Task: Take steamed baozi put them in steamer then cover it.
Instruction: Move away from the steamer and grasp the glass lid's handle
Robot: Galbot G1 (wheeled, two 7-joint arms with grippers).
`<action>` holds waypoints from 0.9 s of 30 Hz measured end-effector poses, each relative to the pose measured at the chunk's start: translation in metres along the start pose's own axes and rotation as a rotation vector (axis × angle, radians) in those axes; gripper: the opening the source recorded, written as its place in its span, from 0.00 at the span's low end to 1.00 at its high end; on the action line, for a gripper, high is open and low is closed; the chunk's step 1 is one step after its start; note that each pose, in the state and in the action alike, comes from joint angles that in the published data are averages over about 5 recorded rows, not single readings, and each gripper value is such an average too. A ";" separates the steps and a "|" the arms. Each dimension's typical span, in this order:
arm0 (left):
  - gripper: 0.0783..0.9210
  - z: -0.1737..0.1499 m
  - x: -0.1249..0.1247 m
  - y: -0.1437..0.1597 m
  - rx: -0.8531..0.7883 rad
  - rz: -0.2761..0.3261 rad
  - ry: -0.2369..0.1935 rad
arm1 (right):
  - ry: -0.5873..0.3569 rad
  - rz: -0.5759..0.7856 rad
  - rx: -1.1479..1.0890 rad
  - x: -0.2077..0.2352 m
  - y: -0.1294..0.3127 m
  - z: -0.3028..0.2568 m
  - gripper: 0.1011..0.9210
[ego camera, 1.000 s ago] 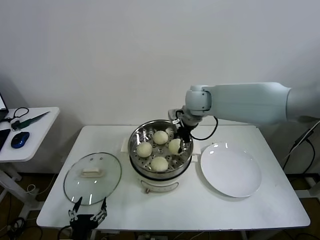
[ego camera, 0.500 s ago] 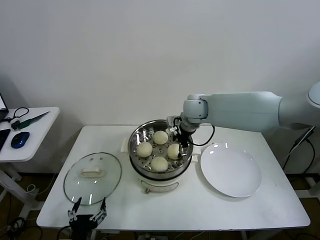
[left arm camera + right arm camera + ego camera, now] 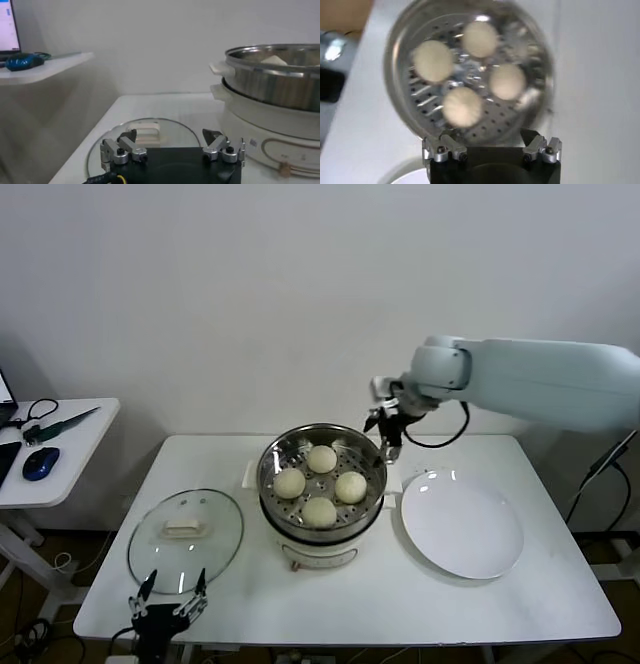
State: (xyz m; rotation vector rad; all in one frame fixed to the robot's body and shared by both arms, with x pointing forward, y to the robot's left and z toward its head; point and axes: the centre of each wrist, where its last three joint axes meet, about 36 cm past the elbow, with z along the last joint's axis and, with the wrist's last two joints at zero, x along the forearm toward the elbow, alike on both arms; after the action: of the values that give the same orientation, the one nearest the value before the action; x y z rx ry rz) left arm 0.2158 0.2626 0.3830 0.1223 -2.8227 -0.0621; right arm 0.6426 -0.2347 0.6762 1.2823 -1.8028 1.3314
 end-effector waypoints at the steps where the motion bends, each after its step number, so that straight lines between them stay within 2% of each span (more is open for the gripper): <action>1: 0.88 -0.001 -0.001 0.000 0.000 0.002 -0.008 | -0.023 0.042 -0.031 0.004 0.002 0.011 0.88; 10: 0.88 -0.007 -0.019 0.009 -0.051 0.011 -0.079 | -0.224 0.377 -0.331 0.016 0.050 0.110 0.88; 15: 0.88 -0.006 -0.028 0.012 -0.115 0.024 -0.121 | -0.321 0.460 -0.418 0.000 0.086 0.136 0.88; 22: 0.88 0.005 -0.039 0.017 -0.207 0.014 -0.173 | -0.549 0.549 -0.529 -0.041 0.135 0.156 0.88; 27: 0.88 0.015 -0.046 0.021 -0.291 -0.012 -0.200 | -0.687 0.660 -0.670 -0.071 0.189 0.192 0.88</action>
State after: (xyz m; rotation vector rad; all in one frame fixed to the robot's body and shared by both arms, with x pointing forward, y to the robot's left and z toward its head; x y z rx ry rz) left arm 0.2530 0.2880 0.3555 0.0690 -2.9713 -0.5118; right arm 0.5170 -0.3764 0.4718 0.8211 -2.9838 0.4155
